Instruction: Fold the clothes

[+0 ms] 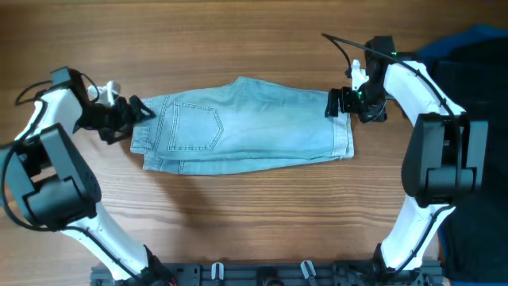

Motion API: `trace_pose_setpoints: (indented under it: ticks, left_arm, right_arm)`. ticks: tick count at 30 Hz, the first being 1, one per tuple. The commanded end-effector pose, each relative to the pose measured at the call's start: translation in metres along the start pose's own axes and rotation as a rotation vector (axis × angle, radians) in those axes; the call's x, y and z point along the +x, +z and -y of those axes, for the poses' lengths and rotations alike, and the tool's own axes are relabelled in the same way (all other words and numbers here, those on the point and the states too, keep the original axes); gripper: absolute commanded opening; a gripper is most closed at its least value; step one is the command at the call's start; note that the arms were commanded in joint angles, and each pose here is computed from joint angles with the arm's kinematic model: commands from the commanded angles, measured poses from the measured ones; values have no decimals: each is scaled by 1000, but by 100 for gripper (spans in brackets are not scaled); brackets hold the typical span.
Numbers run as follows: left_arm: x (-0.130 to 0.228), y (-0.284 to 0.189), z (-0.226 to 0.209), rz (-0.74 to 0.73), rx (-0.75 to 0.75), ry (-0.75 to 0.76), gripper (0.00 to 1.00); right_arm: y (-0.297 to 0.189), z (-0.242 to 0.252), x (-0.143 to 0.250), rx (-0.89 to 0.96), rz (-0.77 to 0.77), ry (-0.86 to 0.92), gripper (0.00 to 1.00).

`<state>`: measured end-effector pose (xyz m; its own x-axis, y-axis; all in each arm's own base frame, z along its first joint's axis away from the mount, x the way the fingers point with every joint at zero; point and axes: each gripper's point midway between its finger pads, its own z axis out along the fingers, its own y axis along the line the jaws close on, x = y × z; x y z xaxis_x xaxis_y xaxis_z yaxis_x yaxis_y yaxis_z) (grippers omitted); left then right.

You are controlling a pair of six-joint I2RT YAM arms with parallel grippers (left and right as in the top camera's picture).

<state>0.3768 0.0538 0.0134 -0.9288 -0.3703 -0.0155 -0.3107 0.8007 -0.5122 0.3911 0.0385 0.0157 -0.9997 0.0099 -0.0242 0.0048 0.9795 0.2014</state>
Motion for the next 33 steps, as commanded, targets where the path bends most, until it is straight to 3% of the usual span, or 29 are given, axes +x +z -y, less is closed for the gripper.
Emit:
trace_pose_setpoints:
  ticks: [1,3,7,13,18,25,26,27,29,30,31,33]
  left_arm:
    - [41,48,-5,-171,-18,-11,75]
    - [42,50,-3,-176,-19,-3,63]
    - [42,50,-2,-177,-19,-1,4]
    - [35,46,0,-159,-21,3,4]
    - [8,15,-16,-117,-151,-38,4]
    - [-31,-44,8,-37,-157,-28,4]
    - [-31,-45,8,-37,-158,-37,13]
    - [-30,-44,7,-41,-158,-45,33]
    - [-26,-42,6,-57,-159,-52,29]
    - [-24,-43,6,-61,-159,-55,46]
    - [-25,-43,6,-61,-160,-55,96]
    - [-24,-43,1,-61,-190,-54,100]
  right_arm:
    - [6,0,3,-17,-15,-12,100]
    - [6,0,3,-17,-16,-12,100]
    - [6,0,4,-17,-19,-11,100]
    - [6,0,5,-17,-23,-9,100]
    - [5,0,11,-17,-47,-5,100]
    - [5,0,10,-17,-46,-3,100]
    - [5,0,10,-17,-45,-3,100]
    - [5,0,10,-17,-45,-4,100]
    - [5,0,9,-17,-43,-4,100]
    - [5,0,9,-17,-42,-4,100]
    - [5,0,9,-17,-42,-4,100]
    - [5,0,10,-17,-43,-4,100]
